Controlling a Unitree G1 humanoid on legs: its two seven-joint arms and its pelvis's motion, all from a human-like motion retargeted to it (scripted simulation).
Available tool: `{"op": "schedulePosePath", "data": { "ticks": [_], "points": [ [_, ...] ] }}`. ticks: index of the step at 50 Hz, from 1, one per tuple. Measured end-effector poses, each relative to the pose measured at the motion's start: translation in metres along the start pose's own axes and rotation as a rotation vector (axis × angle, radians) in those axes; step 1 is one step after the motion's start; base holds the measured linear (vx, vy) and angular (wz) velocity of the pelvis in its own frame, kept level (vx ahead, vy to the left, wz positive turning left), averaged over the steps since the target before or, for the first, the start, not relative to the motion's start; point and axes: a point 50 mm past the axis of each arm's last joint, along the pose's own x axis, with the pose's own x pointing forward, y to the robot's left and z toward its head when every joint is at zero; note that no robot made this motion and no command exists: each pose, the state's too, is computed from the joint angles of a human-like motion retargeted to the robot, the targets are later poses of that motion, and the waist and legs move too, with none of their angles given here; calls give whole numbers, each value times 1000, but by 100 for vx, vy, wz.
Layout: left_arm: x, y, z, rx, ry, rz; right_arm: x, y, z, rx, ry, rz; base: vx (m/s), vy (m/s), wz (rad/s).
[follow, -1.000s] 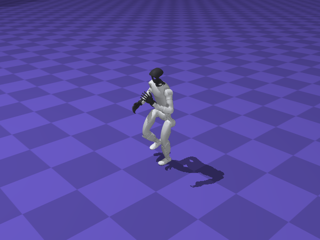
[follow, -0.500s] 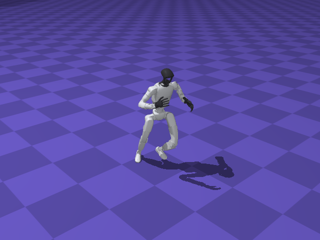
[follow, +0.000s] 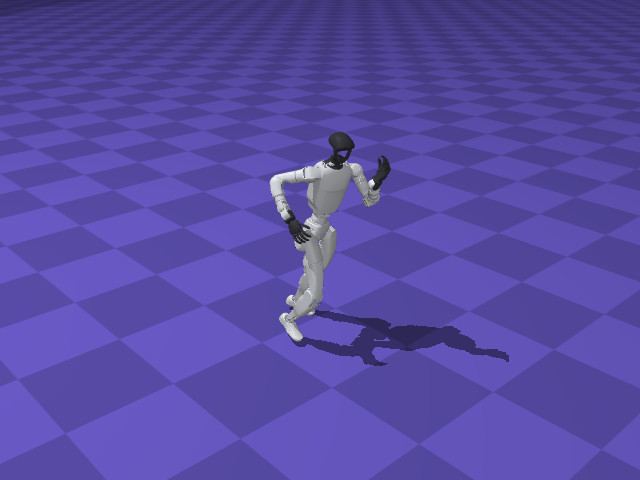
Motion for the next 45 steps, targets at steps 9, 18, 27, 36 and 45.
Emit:
{"op": "schedulePosePath", "data": {
  "ticks": [9,18,27,36,45],
  "points": [
    [-20,8,24,-455,109,-107,-2,15,-39,239,174,-64,114,-40,-47],
    [-248,174,40,542,1201,282,112,15,152,391,-700,-151,104,-15,-148],
    [-251,183,126,605,1491,-24,24,78,275,17,-1415,356,136,19,-64],
    [-238,138,-12,450,1220,-168,85,71,153,153,-734,189,122,26,109],
    [-34,-45,-35,-134,222,-159,16,16,67,-246,-404,16,114,-19,126]
  ]
}}
